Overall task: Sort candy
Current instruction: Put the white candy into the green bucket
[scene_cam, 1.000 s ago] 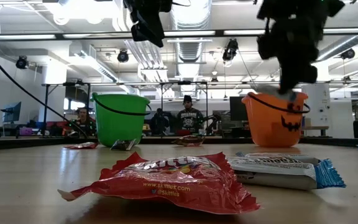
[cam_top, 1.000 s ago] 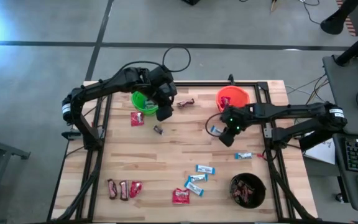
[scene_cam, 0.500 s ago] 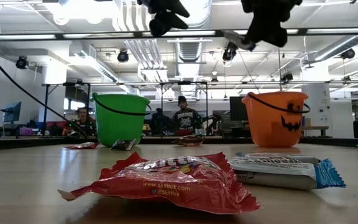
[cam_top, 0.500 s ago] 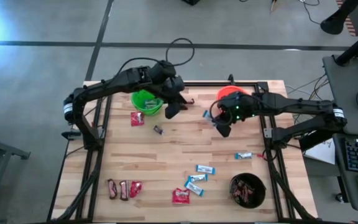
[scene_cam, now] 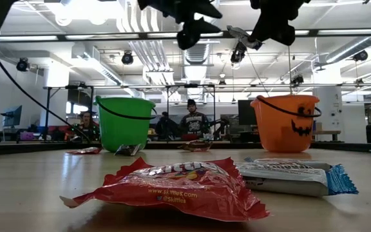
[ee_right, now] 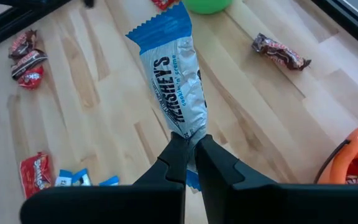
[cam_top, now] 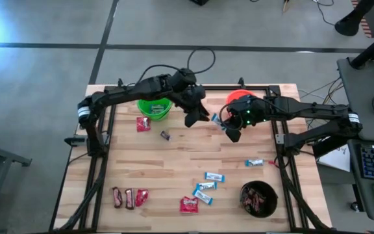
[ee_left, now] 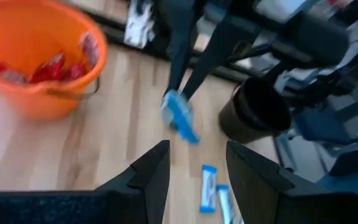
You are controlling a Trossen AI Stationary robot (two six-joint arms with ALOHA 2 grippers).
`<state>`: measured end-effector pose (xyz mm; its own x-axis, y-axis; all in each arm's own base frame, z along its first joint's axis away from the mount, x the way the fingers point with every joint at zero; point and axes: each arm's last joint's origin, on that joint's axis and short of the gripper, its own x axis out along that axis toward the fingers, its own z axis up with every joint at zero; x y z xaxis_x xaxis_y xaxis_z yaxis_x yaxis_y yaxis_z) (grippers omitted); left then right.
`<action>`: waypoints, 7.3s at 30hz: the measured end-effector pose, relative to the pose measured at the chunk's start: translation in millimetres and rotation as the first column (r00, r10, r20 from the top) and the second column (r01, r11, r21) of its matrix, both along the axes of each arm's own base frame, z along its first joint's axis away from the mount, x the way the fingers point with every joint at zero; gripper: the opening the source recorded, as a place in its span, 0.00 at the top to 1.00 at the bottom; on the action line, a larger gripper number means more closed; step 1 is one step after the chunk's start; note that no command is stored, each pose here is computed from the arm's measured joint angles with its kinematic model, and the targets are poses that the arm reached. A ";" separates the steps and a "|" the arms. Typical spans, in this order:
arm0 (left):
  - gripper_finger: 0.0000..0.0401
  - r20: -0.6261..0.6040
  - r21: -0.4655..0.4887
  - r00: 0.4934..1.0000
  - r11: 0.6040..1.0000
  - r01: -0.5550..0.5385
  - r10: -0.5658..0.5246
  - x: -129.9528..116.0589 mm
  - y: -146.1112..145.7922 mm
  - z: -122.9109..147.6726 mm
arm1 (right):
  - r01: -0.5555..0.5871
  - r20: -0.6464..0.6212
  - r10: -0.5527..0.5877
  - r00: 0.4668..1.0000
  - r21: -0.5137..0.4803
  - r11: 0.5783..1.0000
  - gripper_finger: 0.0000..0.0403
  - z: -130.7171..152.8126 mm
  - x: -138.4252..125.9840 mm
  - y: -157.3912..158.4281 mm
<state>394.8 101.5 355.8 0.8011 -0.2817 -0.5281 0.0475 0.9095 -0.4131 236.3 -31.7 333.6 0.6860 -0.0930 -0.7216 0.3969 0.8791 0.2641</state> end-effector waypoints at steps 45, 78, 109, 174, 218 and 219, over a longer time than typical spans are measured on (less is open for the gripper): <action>0.65 0.028 -0.035 1.000 0.999 0.003 -0.002 12.6 0.9 -9.2 | -0.013 0.109 0.017 0.994 -0.037 0.999 0.97 15.1 14.4 -1.7; 0.98 0.056 0.016 0.997 0.999 0.051 -0.052 11.9 0.6 -7.6 | -0.028 0.067 0.031 0.997 -0.035 0.999 0.97 12.9 22.0 -2.3; 0.98 -0.294 0.280 0.950 0.960 -0.019 0.105 -22.5 18.4 -5.3 | -0.081 0.041 0.083 0.996 -0.056 0.995 0.67 12.0 19.9 -1.6; 0.60 -0.633 0.118 0.760 0.989 -0.093 0.147 -105.9 99.2 -29.9 | 0.048 -0.176 -0.040 0.984 0.040 0.998 0.62 -13.9 14.1 -0.2; 0.58 -0.306 0.231 0.943 0.971 -0.060 0.131 -88.5 22.8 85.4 | -0.278 -0.440 0.320 0.839 0.160 0.947 0.54 -122.7 87.3 99.2; 0.58 -0.311 0.235 0.941 0.970 -0.063 0.136 -88.7 22.9 85.1 | -0.283 -0.437 0.326 0.838 0.162 0.945 0.54 -123.8 88.1 101.2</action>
<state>306.1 124.4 440.9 0.5949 -0.0577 -0.8017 -0.1503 0.9719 -0.1814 324.4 69.4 209.8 0.2654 0.1440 -0.9533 0.2070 0.9572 0.2022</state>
